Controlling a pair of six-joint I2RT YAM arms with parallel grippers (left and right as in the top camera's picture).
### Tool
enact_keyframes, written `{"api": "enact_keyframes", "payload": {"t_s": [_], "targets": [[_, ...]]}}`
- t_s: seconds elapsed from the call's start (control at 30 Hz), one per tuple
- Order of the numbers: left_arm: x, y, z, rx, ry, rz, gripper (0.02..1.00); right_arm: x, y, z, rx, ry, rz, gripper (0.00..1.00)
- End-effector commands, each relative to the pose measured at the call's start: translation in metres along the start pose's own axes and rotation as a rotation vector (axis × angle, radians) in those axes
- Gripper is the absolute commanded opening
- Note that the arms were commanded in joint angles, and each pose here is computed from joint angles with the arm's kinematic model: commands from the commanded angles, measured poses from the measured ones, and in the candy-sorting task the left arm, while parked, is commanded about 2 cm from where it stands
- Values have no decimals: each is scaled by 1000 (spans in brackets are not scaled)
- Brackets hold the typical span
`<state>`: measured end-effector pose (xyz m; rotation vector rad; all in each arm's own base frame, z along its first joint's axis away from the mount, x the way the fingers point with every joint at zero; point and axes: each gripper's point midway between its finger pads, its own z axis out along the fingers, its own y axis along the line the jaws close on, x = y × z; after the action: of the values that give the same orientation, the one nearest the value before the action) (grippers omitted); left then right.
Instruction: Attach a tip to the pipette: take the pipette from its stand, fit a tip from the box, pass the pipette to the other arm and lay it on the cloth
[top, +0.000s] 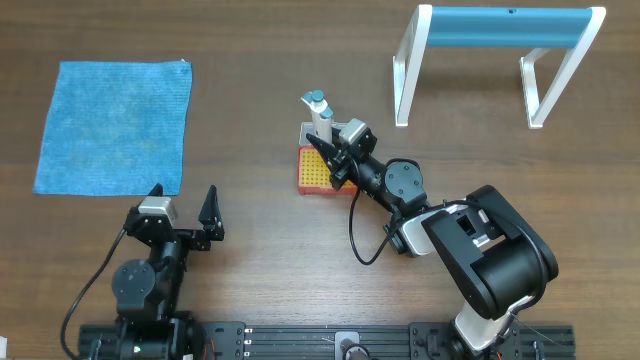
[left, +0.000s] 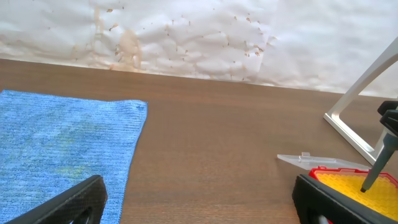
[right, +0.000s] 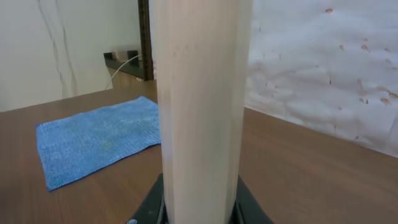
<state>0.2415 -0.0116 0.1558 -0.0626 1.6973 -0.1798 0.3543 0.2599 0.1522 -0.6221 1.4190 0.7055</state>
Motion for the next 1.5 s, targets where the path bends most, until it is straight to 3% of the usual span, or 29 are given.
{"api": "enact_keyframes", "payload": {"t_s": [0.03,0.43,0.67,0.8,0.87,1.0,1.23,1.43,1.5], "targets": [[0,3,0,-13,-3,9,963,0,5,-3,-19,-2,-12,82],[0,3,0,-13,-3,9,963,6,7,-10,-23,20,-3,80],[0,2,0,-13,-3,9,963,57,8,-19,-20,142,21,82],[0,3,0,-13,-3,9,963,67,11,-30,-23,177,-16,80],[0,3,0,-13,-3,9,965,52,11,-21,-36,133,-33,80],[0,3,0,-13,-3,9,963,-24,13,2,-81,-58,-110,73],[0,2,0,-13,-3,9,963,-126,29,-22,-85,-164,-155,80],[0,3,0,-13,-3,9,963,-133,76,-45,-234,156,-3,80],[0,3,0,-13,-3,9,963,-130,82,-53,-243,197,108,80]]}}
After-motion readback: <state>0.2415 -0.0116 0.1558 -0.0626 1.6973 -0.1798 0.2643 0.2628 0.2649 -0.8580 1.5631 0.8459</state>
